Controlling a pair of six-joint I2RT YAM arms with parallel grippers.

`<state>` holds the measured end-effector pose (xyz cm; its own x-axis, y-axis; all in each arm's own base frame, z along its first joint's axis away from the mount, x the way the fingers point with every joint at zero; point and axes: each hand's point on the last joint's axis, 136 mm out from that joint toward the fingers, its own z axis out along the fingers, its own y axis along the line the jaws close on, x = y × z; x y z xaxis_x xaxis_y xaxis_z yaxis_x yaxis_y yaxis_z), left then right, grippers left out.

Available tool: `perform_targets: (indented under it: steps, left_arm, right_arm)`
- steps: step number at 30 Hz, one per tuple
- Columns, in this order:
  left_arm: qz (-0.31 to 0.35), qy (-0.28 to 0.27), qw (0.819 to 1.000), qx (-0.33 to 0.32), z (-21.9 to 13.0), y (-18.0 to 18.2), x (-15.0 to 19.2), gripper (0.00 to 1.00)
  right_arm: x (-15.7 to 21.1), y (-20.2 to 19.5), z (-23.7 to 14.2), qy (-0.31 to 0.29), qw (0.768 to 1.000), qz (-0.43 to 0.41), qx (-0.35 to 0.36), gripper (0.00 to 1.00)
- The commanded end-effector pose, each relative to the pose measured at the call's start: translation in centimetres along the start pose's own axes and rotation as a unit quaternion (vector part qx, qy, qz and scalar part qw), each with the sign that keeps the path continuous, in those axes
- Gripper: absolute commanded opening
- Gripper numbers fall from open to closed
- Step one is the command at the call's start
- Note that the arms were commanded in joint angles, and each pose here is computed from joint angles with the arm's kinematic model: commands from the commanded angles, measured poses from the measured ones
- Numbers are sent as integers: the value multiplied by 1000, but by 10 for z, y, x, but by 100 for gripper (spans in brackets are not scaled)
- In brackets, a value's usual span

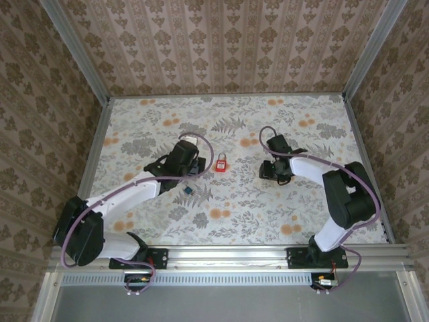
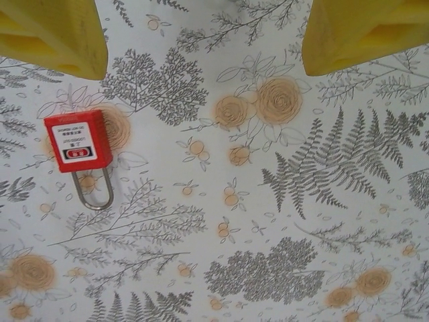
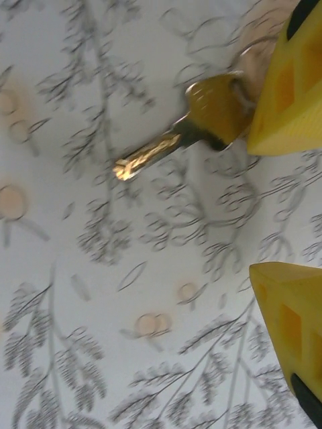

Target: Unlock with the key

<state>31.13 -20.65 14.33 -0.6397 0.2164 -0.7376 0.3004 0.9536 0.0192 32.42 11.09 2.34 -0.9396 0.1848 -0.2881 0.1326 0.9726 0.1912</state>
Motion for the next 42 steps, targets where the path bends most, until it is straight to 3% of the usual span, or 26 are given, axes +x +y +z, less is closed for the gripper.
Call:
perform_targets:
  steps: [1,5,8,11,20,26,42]
  left_arm:
    - [13,-16,1000,10,-5,-8,-18,76]
    - [17,-22,999,15,-6,-12,-23,76]
    - [17,-23,999,20,-6,-16,-25,76]
    - [18,-25,999,27,-8,-21,-27,76]
    - [20,-18,999,35,-4,-27,-18,76]
    - [20,-20,999,39,-4,-29,-19,77]
    - [19,-24,999,45,-4,-33,-19,76]
  right_arm:
    - [6,-13,-21,-1,1000,9,13,48]
    - [-14,-17,-48,-51,998,5,27,46]
    - [-25,-25,-48,-50,997,23,49,43]
    - [-21,-27,-34,-30,994,105,-6,32]
    - [4,-35,-21,-35,964,253,-68,30]
    - [0,-44,-14,-61,941,316,-100,30]
    - [-15,-37,-19,-103,930,316,-154,30]
